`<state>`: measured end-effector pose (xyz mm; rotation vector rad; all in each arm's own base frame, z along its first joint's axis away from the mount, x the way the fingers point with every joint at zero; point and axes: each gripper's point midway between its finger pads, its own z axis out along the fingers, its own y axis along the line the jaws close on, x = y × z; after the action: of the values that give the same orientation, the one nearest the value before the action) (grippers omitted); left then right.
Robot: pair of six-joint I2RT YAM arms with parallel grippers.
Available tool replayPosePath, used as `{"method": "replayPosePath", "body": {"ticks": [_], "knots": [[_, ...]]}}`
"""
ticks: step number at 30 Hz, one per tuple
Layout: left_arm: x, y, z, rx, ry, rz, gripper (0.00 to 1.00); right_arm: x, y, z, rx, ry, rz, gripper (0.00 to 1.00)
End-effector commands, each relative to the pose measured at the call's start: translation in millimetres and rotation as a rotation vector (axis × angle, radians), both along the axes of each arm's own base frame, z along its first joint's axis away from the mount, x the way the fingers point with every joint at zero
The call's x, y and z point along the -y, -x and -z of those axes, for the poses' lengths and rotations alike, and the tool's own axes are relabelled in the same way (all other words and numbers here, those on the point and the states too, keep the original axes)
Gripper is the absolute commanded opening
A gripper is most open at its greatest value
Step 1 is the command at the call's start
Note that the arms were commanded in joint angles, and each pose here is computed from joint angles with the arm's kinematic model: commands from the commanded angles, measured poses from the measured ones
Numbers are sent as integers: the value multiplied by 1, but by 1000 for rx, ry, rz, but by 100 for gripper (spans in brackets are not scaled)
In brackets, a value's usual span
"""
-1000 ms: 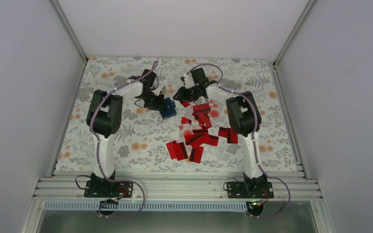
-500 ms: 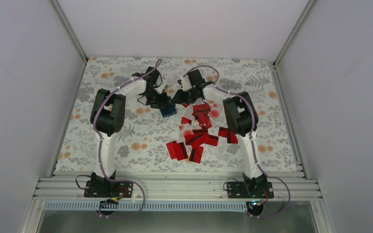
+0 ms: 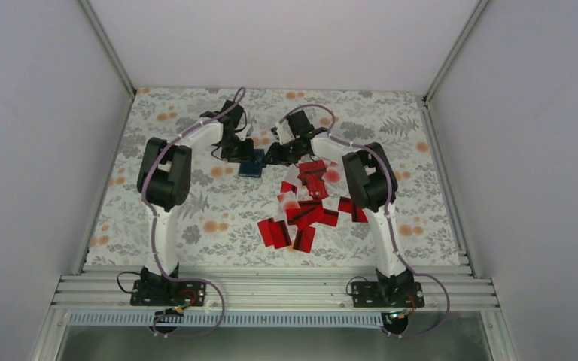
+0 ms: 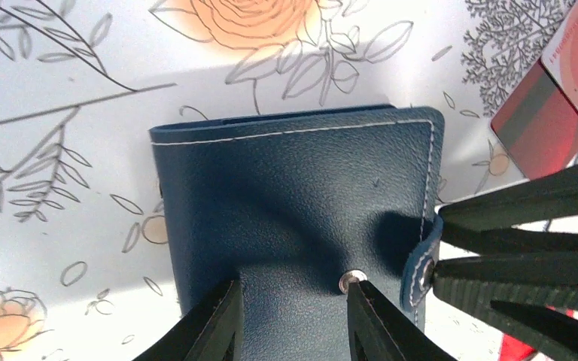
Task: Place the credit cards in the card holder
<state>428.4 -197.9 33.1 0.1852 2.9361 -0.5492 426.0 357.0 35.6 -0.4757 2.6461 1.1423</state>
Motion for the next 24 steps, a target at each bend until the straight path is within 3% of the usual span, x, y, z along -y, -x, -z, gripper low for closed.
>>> {"method": "replayPosePath", "body": {"ticks": [1,5,16,24], "knots": [[-23,-8,9,36,-86,-66,38,-5,10,14,-34,11,-32,20],[-25,-7,7,38,-80,-72,45,-6,9,13,-33,8,-33,20],[-44,-16,-7,91,-78,-119,47,-10,5,8,-36,-16,-35,20],[-38,-18,-50,138,130,-117,73,-15,4,-7,-23,-57,-41,20]]}}
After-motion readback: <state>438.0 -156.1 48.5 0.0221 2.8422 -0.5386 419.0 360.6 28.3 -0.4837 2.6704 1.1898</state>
